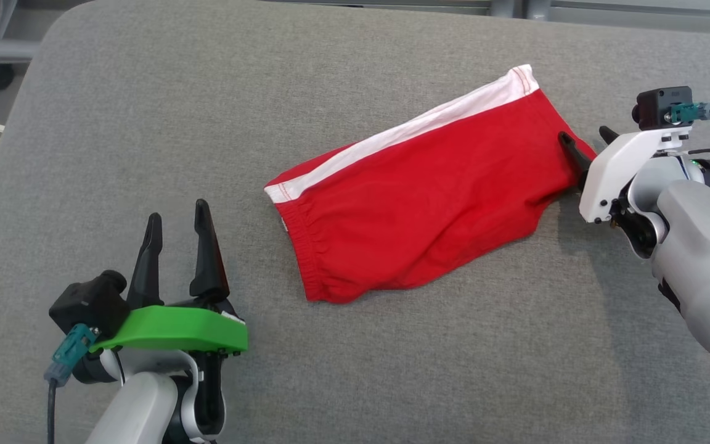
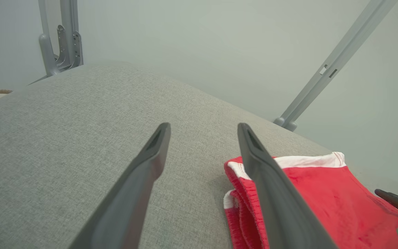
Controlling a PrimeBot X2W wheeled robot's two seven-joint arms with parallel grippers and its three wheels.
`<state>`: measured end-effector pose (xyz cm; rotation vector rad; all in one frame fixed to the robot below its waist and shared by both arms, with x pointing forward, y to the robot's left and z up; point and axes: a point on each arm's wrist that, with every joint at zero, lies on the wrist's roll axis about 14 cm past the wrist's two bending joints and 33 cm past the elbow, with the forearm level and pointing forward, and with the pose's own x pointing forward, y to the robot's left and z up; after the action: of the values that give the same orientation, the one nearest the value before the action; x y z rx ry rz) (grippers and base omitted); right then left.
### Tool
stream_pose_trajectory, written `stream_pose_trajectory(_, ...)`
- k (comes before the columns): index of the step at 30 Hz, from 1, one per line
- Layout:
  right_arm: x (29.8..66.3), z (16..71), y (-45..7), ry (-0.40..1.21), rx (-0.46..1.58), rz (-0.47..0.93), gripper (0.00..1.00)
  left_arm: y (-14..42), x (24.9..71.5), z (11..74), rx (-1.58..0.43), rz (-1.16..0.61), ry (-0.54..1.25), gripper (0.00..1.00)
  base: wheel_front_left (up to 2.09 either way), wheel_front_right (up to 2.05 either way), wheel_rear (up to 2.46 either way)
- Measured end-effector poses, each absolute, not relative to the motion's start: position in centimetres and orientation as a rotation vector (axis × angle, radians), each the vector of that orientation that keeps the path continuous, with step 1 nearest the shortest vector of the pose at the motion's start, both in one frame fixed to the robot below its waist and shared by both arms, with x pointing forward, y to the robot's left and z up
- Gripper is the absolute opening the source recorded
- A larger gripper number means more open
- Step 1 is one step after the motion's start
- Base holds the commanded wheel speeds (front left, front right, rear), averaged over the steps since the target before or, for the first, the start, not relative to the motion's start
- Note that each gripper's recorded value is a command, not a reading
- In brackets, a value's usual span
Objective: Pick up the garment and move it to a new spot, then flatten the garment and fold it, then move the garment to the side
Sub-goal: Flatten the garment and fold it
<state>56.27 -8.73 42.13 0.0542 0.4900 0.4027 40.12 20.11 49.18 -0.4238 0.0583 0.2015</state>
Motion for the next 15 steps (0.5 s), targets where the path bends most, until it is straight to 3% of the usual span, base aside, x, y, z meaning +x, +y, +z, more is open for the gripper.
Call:
stream_pose_trajectory(9,55.3,39.3,-6.3,0.627,0.099,0.413,1.00,22.3,38.7,49.2,-0.415,0.275,0.048,1.00,0.00,0.00,0.00)
stream_pose_trajectory(10,55.3,39.2,-6.3,0.633,0.101,0.412,0.95,22.5,38.6,49.3,-0.416,0.280,0.046,1.00,0.00,0.00,0.00)
stream_pose_trajectory(11,55.3,39.3,-6.1,0.639,0.113,0.408,0.46,22.6,38.4,49.3,-0.419,0.287,0.045,1.00,0.00,0.00,0.00)
stream_pose_trajectory(15,55.4,39.4,-5.8,0.639,0.126,0.406,0.07,22.9,38.3,49.2,-0.421,0.295,0.044,1.00,0.00,0.00,0.00)
